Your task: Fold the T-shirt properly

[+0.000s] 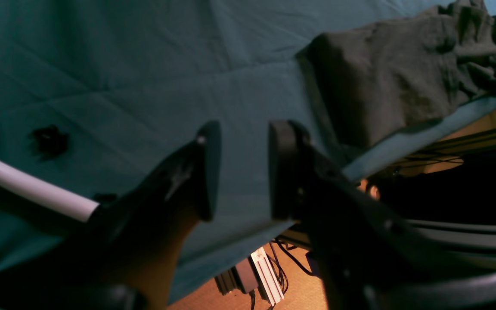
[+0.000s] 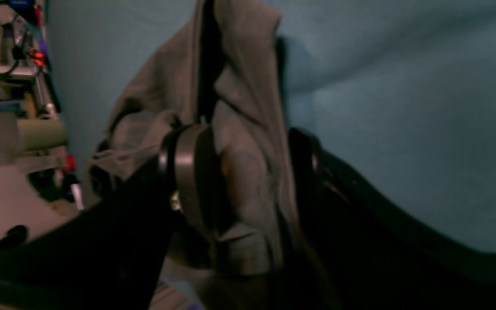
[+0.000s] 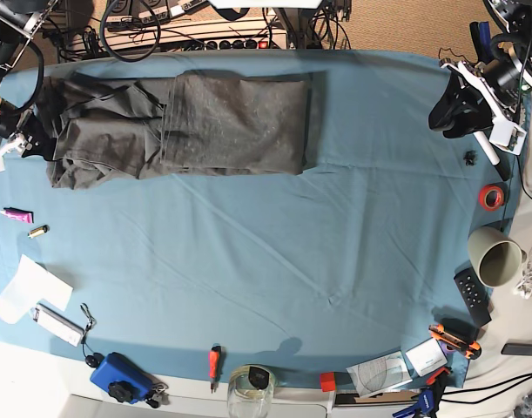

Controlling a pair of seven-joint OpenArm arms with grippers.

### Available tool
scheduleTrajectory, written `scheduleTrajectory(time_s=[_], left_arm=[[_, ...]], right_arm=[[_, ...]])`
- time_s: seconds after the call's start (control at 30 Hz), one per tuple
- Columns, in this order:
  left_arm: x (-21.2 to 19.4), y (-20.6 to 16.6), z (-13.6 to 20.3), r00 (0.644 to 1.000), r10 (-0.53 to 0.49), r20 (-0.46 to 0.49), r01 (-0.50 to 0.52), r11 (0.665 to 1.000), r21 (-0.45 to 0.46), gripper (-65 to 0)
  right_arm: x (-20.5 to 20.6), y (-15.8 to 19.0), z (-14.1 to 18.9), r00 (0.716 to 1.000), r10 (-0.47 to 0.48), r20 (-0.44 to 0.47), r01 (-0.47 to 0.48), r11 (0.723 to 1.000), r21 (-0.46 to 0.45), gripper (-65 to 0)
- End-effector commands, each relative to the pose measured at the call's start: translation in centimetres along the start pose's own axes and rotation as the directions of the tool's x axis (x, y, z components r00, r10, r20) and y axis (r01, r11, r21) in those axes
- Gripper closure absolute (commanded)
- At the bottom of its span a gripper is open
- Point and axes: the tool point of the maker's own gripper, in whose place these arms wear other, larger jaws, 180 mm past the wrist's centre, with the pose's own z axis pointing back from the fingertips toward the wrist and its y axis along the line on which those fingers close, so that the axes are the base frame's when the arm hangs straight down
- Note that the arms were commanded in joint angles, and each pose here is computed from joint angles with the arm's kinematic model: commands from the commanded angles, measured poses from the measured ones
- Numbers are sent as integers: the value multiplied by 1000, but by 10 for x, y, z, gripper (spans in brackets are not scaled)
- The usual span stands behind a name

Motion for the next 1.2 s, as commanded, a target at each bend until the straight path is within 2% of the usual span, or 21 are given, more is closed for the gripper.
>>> scheduleTrajectory(time_s=[0.0, 0.07, 0.7, 0.8, 0.97, 1.17], left_arm=[[10, -3, 3, 999, -24, 32, 25, 1000, -10, -180], [10, -3, 3, 999, -24, 32, 25, 1000, -10, -180], [10, -4, 2, 999, -22, 34, 23, 1000, -11, -179], [10, -4, 3, 999, -23, 34, 23, 1000, -11, -179], [11, -3, 2, 999, -26, 38, 26, 1000, -11, -180], [11, -3, 2, 999, -25, 38, 26, 1000, -11, -180]], right_arm=[[24, 11, 11, 997, 27, 67, -29, 999, 29, -284], [29, 16, 13, 995, 21, 94, -26, 998, 58, -284], [23, 13, 10, 997, 18, 76, -21, 999, 46, -284], [12, 5, 13, 999, 3, 53, -5, 1000, 28, -284], [-32, -14, 11, 998, -63, -14, 63, 998, 0, -284], [-57, -8, -10, 992, -120, -23, 121, 991, 57, -283]])
